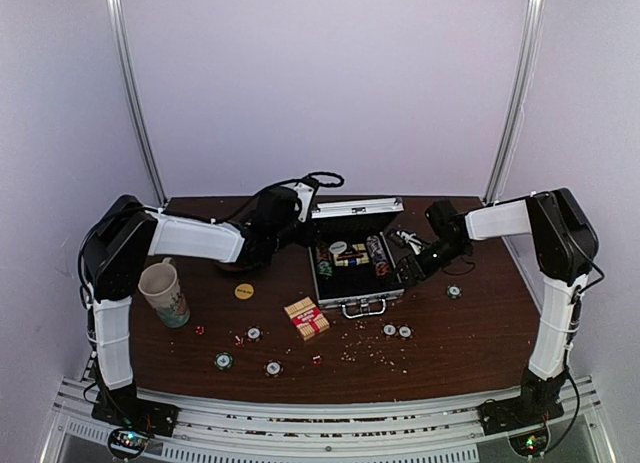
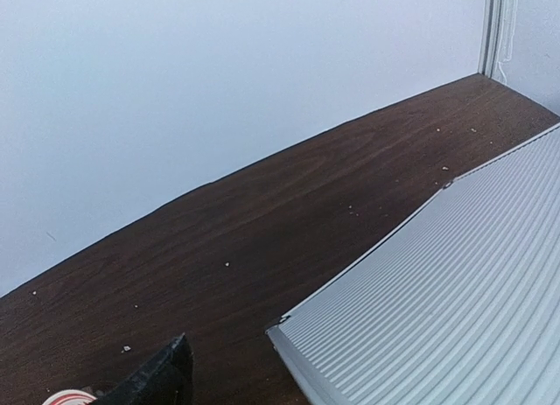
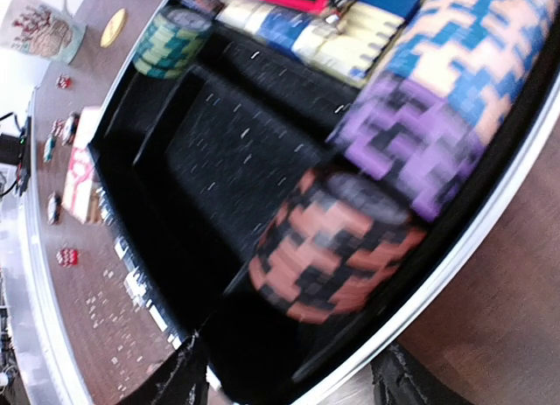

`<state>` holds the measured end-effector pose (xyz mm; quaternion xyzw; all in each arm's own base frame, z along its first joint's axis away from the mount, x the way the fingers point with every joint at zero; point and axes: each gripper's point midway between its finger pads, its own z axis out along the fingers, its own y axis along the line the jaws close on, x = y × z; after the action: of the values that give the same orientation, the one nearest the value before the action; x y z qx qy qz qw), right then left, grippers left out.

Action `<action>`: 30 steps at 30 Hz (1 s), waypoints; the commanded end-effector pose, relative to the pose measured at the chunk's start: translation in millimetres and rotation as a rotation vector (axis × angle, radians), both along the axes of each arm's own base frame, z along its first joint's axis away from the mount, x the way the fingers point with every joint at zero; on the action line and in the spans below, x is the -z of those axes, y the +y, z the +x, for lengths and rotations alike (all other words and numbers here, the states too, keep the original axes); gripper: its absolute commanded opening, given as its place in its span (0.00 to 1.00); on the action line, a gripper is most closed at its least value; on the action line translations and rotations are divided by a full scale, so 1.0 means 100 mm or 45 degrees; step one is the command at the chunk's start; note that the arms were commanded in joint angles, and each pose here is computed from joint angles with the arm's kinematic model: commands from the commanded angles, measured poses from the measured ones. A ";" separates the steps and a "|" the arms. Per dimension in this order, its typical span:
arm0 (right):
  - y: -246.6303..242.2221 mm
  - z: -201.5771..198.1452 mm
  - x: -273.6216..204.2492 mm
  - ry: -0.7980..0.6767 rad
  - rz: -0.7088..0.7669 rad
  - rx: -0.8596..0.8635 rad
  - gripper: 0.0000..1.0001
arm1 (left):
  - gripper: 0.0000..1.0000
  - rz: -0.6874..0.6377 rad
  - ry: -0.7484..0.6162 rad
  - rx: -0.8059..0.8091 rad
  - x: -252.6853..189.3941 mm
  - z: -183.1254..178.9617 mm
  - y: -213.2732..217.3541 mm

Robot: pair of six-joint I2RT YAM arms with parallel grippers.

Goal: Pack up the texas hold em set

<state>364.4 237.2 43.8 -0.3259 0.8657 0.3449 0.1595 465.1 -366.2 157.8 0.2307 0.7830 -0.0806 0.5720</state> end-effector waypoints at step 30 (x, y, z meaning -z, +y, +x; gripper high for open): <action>-0.57 0.13 -0.46 -0.121 0.062 0.089 0.65 | 0.82 0.069 -0.101 -0.046 -0.57 0.65 0.16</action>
<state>378.4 183.6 82.1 -0.2996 0.8624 0.3524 0.2058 509.7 -357.1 198.0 0.2499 0.7780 -0.0440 0.5748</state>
